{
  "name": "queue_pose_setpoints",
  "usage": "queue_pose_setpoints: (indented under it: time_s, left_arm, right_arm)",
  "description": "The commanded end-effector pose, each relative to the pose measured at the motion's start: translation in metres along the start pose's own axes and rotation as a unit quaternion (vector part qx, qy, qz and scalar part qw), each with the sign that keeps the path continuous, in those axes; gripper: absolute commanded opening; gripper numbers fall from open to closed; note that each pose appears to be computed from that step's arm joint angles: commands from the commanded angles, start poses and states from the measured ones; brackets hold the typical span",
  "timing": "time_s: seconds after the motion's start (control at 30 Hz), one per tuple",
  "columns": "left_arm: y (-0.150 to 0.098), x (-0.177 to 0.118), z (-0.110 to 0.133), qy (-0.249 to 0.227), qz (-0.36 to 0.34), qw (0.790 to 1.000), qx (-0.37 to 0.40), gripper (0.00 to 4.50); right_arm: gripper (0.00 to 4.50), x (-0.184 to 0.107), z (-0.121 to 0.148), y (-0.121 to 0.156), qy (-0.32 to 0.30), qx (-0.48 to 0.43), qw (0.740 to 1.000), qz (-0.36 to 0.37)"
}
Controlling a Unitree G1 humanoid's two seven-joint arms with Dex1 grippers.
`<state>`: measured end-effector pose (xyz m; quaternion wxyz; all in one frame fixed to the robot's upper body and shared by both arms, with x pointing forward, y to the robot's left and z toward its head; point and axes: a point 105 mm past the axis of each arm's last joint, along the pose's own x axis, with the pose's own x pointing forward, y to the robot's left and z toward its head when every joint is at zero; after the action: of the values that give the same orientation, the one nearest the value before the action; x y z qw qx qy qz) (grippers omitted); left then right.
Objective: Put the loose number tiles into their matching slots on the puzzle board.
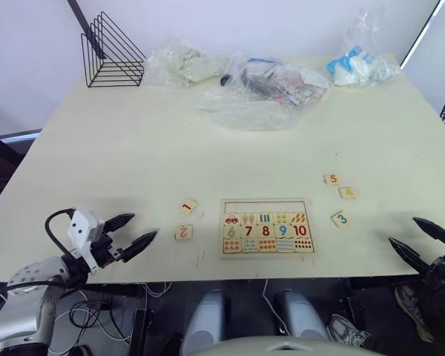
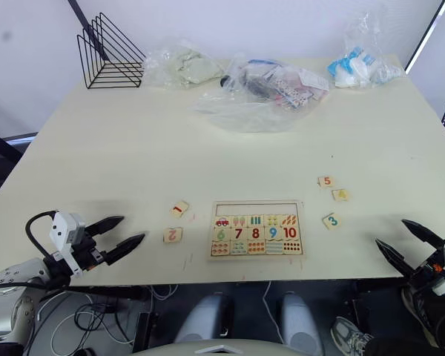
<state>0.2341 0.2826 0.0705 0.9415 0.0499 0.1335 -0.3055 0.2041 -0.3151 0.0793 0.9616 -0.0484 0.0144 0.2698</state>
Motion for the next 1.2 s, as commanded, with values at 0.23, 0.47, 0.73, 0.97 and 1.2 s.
queue_pose_setpoints:
  time_s: [0.23,0.47,0.73,0.97,1.2]
  left_arm:
    - [0.005,0.003,0.016,0.005,-0.027,0.999,0.035,4.47]
    - [-0.004,0.003,0.02,0.004,-0.044,0.998,0.035,4.47]
    - [-0.016,0.017,0.051,-0.027,-0.037,0.999,0.023,4.47]
    - [-0.033,0.04,0.068,0.003,-0.035,0.999,0.03,4.47]
    - [-0.034,0.06,0.064,0.055,-0.01,0.996,0.064,4.47]
  right_arm:
    - [4.5,-0.004,0.01,0.003,-0.021,-0.024,0.999,-0.013]
    - [4.5,-0.005,0.009,0.001,-0.022,-0.025,0.999,-0.009]
    - [4.5,-0.005,0.023,0.016,-0.05,-0.037,0.995,0.083]
    - [4.5,-0.003,0.031,0.031,-0.057,-0.042,0.984,0.161]
    - [4.5,0.01,0.042,0.037,-0.075,-0.052,0.979,0.18]
